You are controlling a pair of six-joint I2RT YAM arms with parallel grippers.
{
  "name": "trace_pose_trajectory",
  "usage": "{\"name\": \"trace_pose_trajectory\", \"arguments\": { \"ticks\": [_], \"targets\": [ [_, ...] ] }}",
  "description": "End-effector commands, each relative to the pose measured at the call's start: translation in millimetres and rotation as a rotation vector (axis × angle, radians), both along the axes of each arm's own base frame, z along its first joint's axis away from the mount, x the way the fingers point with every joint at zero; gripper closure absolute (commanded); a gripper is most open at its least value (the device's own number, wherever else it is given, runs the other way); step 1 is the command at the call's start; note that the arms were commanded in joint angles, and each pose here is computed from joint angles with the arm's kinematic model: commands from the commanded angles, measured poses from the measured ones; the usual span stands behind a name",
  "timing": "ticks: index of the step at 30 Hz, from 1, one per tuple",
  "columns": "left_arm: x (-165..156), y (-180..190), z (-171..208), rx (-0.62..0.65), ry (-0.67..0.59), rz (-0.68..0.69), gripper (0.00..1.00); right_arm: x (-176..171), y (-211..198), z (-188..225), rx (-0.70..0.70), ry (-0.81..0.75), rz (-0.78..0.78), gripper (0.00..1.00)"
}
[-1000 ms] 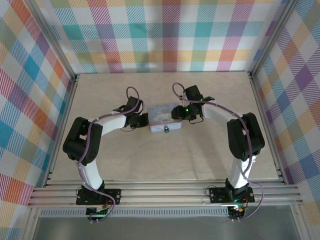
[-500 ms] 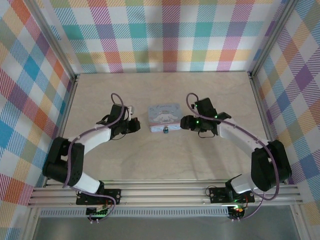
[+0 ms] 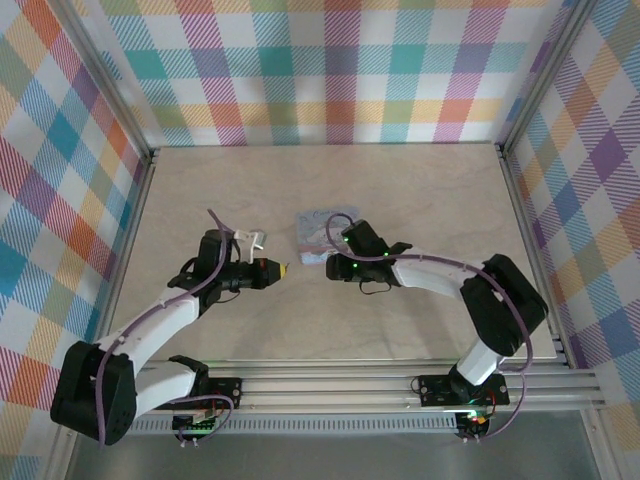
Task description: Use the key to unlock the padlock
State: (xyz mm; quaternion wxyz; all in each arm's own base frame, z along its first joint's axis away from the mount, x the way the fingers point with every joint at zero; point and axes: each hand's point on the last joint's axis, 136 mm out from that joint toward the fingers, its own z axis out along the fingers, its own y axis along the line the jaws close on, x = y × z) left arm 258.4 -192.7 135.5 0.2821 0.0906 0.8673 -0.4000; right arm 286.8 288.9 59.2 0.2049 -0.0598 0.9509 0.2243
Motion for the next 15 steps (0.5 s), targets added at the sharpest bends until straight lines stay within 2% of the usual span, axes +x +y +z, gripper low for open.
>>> {"name": "trace_pose_trajectory", "arguments": {
  "ticks": [1, 6, 15],
  "targets": [
    [-17, -2, 2, -0.027, -0.006, -0.043, 1.00, 20, 15, 10, -0.010, -0.104, -0.048, 0.49],
    [-23, 1, -1, -0.025, -0.005, -0.031, 1.00, 28, 14, -2, -0.122, -0.161, -0.094, 0.50],
    [-25, 2, -3, -0.028, 0.003, -0.030, 1.00, 47, 13, -18, -0.216, -0.190, -0.132, 0.49]
  ]
}}
